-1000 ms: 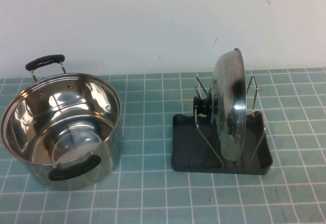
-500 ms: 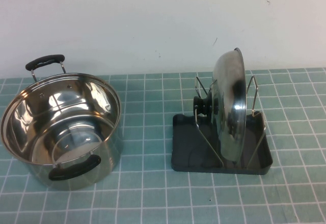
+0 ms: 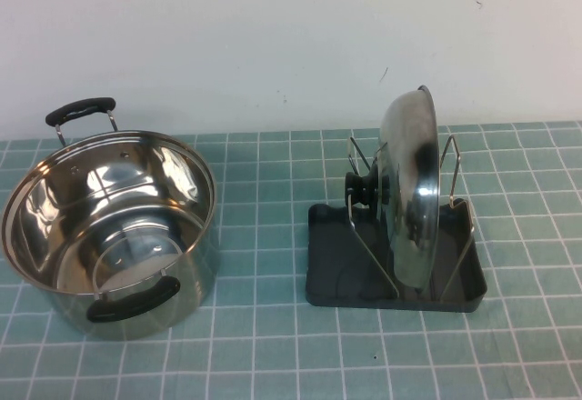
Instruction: Put pot lid on rack
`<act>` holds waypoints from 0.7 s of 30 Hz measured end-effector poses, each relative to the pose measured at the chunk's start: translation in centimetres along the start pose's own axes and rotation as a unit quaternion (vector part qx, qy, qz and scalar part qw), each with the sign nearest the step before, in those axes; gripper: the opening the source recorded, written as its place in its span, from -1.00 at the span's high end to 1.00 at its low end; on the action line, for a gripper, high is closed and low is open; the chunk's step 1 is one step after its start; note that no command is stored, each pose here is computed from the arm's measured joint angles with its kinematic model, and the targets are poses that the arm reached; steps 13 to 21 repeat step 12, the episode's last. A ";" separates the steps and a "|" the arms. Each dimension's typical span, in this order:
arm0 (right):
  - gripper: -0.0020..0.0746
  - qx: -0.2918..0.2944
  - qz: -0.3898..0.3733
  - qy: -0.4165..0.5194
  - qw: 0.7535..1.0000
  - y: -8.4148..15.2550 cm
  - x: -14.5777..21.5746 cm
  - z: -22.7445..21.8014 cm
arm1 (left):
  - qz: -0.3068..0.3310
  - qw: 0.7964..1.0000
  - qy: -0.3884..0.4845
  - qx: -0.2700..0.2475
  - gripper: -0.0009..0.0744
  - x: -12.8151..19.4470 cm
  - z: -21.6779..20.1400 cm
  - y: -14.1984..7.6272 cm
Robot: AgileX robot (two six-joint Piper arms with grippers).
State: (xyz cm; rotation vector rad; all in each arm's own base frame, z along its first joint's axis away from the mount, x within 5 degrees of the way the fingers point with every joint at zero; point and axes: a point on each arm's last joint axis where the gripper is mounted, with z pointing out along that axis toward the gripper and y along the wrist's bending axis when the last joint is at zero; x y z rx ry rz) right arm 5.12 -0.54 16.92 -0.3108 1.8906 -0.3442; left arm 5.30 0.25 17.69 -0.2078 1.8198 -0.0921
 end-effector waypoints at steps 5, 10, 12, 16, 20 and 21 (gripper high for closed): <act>0.95 -0.017 0.028 -0.007 0.999 0.2 -0.1 0.0 | 0.000 1.000 0.000 0.000 0.98 0.0 0.0 0.0; 0.95 -0.017 0.038 -0.011 0.999 0.2 -0.2 0.0 | -0.001 1.000 0.000 0.000 0.98 0.0 0.0 0.0; 0.95 -0.019 0.046 -0.013 0.999 0.2 -0.2 0.0 | -0.001 1.000 0.000 0.000 0.98 0.0 0.0 0.0; 0.95 -0.019 0.046 -0.013 0.999 0.2 -0.2 0.0 | -0.001 1.000 0.000 0.000 0.98 0.0 0.0 0.0; 0.95 -0.019 0.046 -0.013 0.999 0.2 -0.2 0.0 | -0.001 1.000 0.000 0.000 0.98 0.0 0.0 0.0; 0.95 -0.019 0.046 -0.013 0.999 0.2 -0.2 0.0 | -0.001 1.000 0.000 0.000 0.98 0.0 0.0 0.0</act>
